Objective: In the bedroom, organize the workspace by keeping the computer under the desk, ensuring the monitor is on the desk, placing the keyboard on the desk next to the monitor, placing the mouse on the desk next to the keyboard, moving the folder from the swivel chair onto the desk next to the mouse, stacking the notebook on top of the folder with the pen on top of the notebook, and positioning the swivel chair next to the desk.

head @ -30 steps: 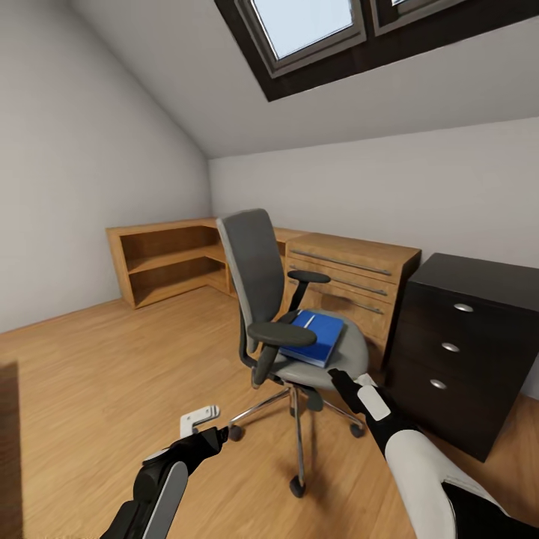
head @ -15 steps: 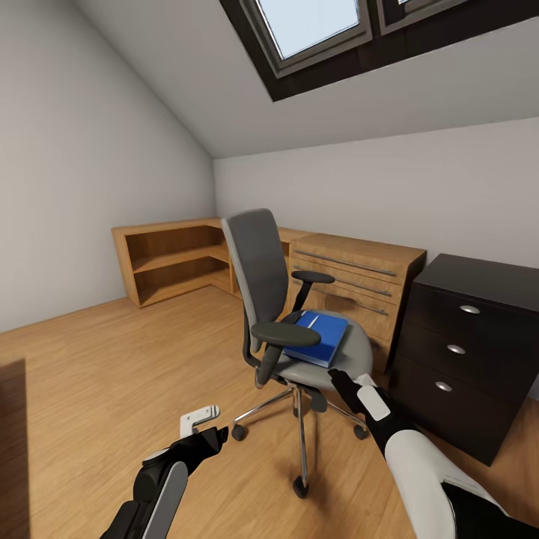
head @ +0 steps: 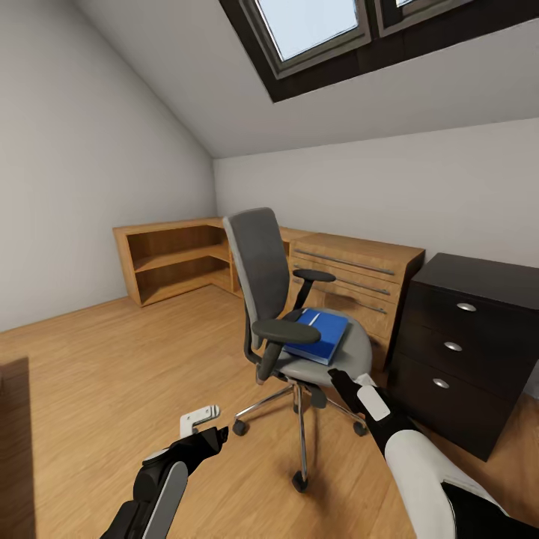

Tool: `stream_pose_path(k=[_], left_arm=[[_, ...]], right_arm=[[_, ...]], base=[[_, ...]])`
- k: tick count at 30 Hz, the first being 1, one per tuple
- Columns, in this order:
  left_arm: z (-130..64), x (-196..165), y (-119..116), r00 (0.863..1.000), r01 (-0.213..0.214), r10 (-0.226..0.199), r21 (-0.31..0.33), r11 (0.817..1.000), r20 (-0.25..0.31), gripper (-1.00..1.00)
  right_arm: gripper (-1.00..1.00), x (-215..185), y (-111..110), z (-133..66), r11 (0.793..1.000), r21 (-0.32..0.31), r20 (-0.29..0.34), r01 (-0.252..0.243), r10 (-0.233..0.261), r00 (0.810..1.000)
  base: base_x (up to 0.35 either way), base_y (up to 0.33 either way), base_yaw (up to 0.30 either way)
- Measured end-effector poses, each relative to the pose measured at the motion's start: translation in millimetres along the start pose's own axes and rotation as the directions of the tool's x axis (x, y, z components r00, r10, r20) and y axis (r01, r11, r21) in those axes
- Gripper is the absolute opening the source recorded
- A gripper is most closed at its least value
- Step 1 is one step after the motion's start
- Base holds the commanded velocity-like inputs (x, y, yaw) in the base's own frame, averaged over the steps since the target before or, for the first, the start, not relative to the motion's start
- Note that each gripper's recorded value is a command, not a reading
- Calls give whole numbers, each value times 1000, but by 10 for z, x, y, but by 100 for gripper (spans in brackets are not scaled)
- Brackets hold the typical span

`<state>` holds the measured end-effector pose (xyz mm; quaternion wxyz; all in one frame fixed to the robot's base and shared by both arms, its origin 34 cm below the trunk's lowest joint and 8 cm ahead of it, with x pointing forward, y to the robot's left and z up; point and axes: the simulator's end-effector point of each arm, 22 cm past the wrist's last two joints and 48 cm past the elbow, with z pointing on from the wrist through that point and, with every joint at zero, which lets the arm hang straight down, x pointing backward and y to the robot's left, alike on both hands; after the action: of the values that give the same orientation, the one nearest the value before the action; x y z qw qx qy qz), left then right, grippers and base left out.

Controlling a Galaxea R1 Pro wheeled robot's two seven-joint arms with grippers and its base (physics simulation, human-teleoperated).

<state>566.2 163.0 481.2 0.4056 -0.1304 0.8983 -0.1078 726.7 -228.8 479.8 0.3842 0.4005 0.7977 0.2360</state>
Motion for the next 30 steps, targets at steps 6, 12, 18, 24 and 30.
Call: stream_pose_path(k=[6,12,18,24,30], left_arm=[[-1,-4,4,1000,0,0,-1,1000,2,100],[-1,-4,3,1000,0,0,-1,1000,2,100],[0,-3,1,1000,1,-1,-1,1000,1,100],[-5,-10,0,1000,2,-2,-1,1000,5,100],[-10,-17,-22,1000,5,-5,2,1000,7,100]], right_arm=[[100,50,30,2,1000,-3,-7,2,-2,1000],[100,59,34,2,1000,-4,-8,2,-2,1000],[100,59,34,2,1000,-4,-8,3,-3,1000],[100,82,28,1,1000,-5,-13,-16,16,1000],[100,68,74,-2,1000,-9,-6,5,-5,1000]], base=[[-2,0,178],[0,0,153],[0,0,14],[139,0,0],[95,0,0]])
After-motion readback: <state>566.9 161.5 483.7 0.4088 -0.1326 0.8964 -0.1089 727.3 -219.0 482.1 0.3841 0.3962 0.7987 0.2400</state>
